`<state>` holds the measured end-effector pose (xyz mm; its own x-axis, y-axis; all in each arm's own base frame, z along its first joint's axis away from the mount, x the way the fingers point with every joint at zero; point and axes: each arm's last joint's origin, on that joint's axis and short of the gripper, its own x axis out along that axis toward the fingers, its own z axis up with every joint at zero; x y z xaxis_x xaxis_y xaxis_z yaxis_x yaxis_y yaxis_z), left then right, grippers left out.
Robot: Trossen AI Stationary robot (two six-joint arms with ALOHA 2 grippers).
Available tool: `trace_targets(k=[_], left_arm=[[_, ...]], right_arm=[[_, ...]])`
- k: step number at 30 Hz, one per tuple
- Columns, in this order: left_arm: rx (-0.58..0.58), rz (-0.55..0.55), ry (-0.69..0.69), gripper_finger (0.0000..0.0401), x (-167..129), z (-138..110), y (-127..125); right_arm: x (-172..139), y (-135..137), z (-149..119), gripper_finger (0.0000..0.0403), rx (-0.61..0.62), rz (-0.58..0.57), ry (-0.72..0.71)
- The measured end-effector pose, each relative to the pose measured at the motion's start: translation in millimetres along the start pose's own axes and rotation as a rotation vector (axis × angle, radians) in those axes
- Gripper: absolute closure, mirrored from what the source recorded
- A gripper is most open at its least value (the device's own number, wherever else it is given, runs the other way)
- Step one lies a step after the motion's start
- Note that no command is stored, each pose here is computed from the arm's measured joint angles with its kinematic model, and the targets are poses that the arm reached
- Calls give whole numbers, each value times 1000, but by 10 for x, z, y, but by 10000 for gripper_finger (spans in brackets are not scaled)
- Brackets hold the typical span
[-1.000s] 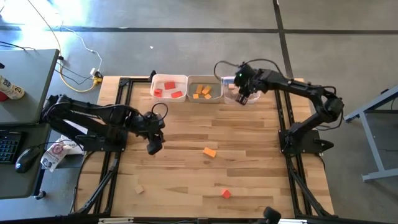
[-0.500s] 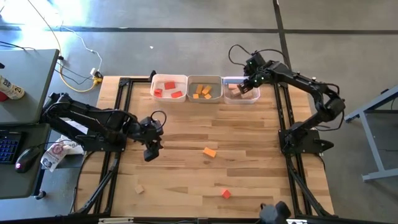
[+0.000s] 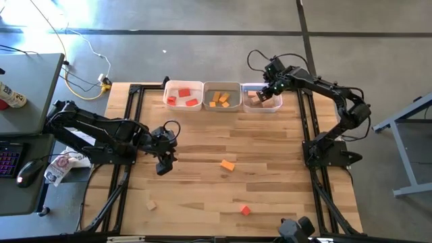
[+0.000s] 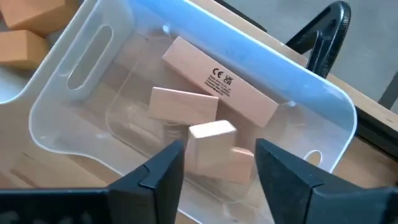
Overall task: Sort & place blocks by color
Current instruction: Put the brown block into the transparent bin, then put the orange block into the white bin
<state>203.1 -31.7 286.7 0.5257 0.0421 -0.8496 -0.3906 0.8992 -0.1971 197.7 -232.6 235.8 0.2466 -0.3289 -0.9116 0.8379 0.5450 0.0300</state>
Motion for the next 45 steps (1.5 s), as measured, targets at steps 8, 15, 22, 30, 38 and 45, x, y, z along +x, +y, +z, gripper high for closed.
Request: trace_targets(k=[8, 15, 22, 30, 38, 45], left_arm=[[0, 2, -1, 229, 0, 0, 1], [0, 2, -1, 229, 0, 0, 0], [0, 2, -1, 229, 0, 0, 1], [0, 2, -1, 229, 0, 1, 1], [34, 8, -6, 229, 0, 3, 4], [32, 10, -7, 229, 0, 3, 4]], right_arm=[[-3, 32, -38, 191, 29, 117, 52], [-26, 225, -155, 190, 2, 260, 168], [-72, 620, -311, 190, -139, 297, 233], [-177, 1190, -589, 190, -333, 368, 277], [-333, 1683, -973, 190, -513, 425, 319], [-471, 1977, -1294, 190, -652, 469, 337]])
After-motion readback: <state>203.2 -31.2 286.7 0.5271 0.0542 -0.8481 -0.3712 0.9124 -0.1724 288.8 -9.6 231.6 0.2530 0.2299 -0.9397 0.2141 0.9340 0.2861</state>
